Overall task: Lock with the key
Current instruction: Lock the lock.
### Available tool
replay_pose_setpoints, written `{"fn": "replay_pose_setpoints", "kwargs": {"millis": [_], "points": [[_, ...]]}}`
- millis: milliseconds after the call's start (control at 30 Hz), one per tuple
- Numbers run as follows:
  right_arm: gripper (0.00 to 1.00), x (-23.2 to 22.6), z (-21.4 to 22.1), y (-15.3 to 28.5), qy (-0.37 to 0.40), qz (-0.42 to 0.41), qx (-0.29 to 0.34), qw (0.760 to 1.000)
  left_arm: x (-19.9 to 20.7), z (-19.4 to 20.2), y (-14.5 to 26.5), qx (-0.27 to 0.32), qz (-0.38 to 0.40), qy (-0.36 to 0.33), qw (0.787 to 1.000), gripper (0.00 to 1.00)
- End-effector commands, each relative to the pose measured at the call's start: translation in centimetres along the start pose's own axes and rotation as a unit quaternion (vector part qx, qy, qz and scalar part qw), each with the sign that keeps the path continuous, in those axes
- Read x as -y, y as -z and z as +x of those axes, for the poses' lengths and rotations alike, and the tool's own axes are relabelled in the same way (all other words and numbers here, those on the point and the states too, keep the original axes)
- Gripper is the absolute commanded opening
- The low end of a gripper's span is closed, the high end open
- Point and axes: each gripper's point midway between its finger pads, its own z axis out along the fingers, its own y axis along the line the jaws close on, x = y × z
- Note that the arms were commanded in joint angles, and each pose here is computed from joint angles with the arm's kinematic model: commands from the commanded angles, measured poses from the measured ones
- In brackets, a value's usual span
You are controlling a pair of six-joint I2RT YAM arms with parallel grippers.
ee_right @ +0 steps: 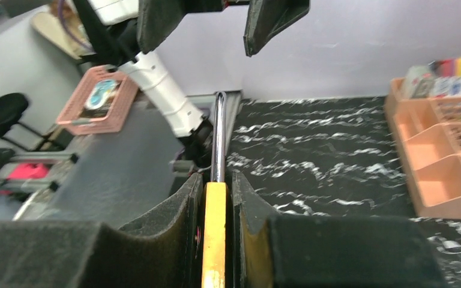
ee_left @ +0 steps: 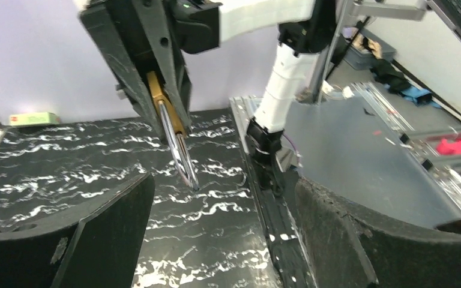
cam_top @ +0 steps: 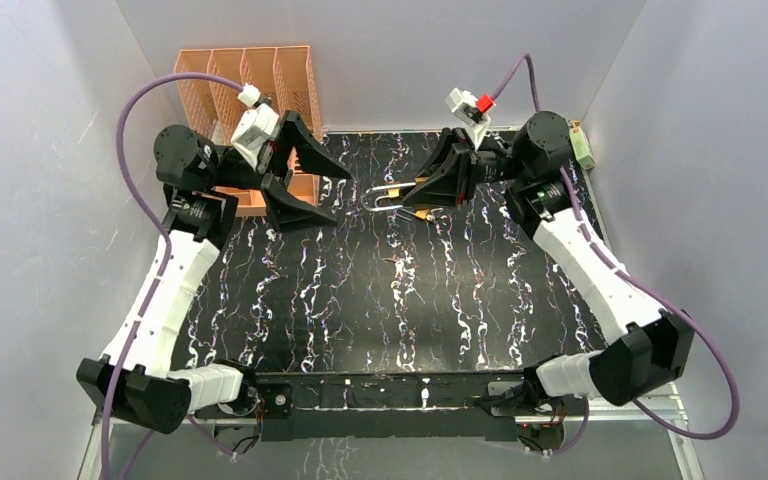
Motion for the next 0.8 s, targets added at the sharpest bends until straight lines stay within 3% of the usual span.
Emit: {"fn": "replay_pose_setpoints", "kwargs": {"millis": [0, 67, 300, 400, 600, 767], "points": [[0.0, -2.8, -1.2, 0.8, 0.006, -0.083, -0.037, 0.996, 2.1, 2.1, 1.0, -0.059, 0.087, 0.051, 0.993, 0.86], [0.0, -2.5, -1.6, 0.7, 0.005, -0.087, -0.038, 0.995, 2.2, 2.0, 0.8, -0.058, 0.092, 0.053, 0.993, 0.84], [0.0, -1.7, -2.6, 0.3, 0.016, -0.098, -0.036, 0.994, 2.3, 2.4, -0.5, -0.052, 0.114, 0.058, 0.99, 0.63], [0.0, -1.1, -2.8, -0.1, 0.017, -0.099, -0.031, 0.994, 2.4, 2.7, -1.2, -0.053, 0.129, 0.058, 0.989, 0.59], [0.0, -0.7, -3.0, -0.7, 0.018, -0.102, -0.027, 0.994, 2.0, 3.2, -1.9, -0.051, 0.133, 0.068, 0.987, 0.57], [0.0, -0.8, -3.1, -1.1, 0.02, -0.11, -0.029, 0.993, 1.1, 3.3, -2.2, -0.043, 0.12, 0.071, 0.989, 0.66]]}}
